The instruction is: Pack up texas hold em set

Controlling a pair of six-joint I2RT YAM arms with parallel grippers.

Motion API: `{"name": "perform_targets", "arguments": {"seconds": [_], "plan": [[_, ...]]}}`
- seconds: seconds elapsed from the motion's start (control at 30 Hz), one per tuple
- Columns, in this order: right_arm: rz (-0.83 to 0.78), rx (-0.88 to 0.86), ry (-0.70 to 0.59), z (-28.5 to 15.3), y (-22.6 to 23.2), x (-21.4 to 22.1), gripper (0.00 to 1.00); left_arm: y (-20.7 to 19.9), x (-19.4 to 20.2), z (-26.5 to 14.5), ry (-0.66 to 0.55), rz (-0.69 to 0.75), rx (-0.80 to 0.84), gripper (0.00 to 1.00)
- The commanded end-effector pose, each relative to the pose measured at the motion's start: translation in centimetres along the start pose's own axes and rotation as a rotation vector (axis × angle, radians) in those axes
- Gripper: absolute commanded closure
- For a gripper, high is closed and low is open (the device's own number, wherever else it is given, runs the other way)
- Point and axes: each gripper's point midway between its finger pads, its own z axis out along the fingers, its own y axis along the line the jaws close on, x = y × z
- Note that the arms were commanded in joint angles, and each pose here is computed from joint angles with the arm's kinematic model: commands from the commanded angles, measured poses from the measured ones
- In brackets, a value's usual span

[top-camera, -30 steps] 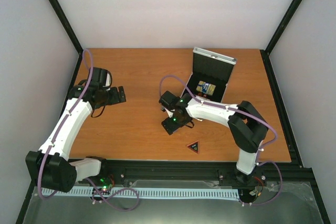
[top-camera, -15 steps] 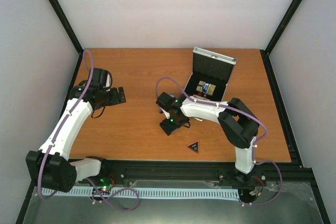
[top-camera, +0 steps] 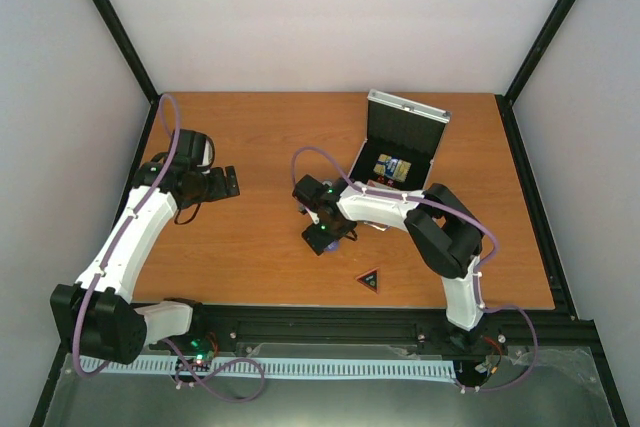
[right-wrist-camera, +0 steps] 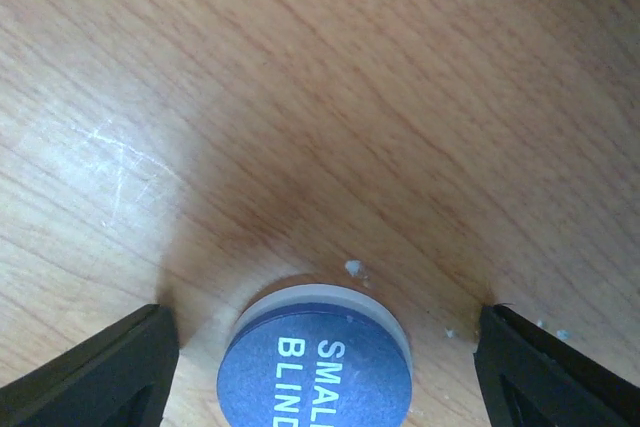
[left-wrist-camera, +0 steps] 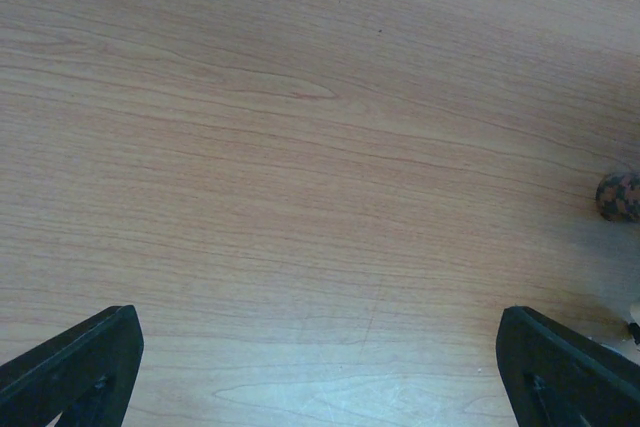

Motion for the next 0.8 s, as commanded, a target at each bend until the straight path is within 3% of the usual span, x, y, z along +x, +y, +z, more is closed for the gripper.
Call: {"name": "perform_targets", "arguments": {"seconds": [0.0,0.37,0.77], "plan": [[-0.009,0.02,0.026,0.7,-0.2,0.5,0.17,0.2,0.3,0.2,0.014,0.015,-0.018,0.0],[0.014,-0.024,0.044,0.4,0.3,1.7,0.27,0.4,0.5,0.6,0.023,0.025,-0.027,0.0],[0.036,-0.066,0.056,0.1,1.2,2.1,0.31,0.4,0.4,0.5,0.02,0.031,-0.029,0.0]]}}
